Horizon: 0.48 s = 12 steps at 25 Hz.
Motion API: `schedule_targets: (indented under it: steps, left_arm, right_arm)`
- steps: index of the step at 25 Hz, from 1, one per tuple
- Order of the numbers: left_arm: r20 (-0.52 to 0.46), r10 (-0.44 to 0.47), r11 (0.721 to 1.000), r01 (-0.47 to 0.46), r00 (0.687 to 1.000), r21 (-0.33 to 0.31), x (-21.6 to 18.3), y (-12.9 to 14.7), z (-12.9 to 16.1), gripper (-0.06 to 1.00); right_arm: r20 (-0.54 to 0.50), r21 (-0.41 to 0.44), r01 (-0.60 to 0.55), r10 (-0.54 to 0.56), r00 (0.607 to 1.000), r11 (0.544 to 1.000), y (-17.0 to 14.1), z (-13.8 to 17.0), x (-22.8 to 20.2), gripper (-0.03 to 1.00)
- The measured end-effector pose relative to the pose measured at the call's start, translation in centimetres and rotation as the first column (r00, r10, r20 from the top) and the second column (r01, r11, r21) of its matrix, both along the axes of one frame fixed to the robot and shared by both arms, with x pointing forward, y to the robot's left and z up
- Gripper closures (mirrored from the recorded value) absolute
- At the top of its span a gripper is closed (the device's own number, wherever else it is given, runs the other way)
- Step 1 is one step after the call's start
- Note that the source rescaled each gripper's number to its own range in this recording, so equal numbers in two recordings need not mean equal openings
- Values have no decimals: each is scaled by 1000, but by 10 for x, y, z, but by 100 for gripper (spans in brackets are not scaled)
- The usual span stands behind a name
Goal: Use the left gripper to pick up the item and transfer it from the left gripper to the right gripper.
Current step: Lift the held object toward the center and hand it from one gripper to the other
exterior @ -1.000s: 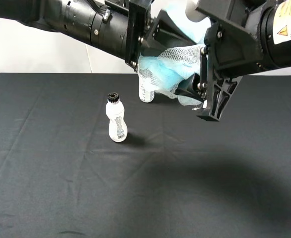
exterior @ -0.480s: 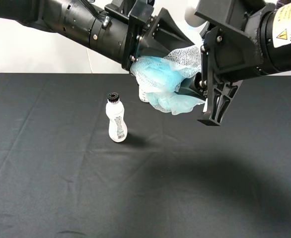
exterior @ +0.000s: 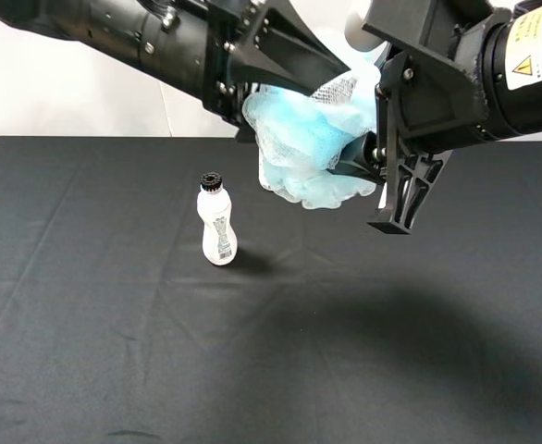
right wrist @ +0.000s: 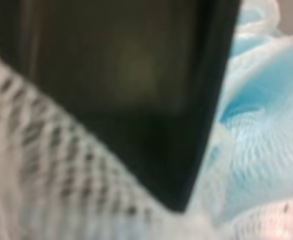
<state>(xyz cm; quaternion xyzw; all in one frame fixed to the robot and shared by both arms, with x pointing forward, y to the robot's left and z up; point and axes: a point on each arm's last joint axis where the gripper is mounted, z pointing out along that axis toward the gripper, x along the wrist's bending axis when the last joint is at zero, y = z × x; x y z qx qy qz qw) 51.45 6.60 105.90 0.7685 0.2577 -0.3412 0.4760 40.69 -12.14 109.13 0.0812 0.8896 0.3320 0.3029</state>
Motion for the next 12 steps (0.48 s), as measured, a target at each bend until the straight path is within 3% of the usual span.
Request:
schedule_targets:
  steps: [7, 12]
  left_arm:
    - [61, 6, 998, -10, 998, 58, -2, 16, 11, 10]
    - [99, 24, 994, -34, 995, 105, -1, 29, 19, 11]
  right_arm:
    - [-23, -9, 8, -8, 1000, 1000, 0, -4, 0, 52]
    - [-43, -27, 12, -13, 999, 1000, -1, -8, -1, 60]
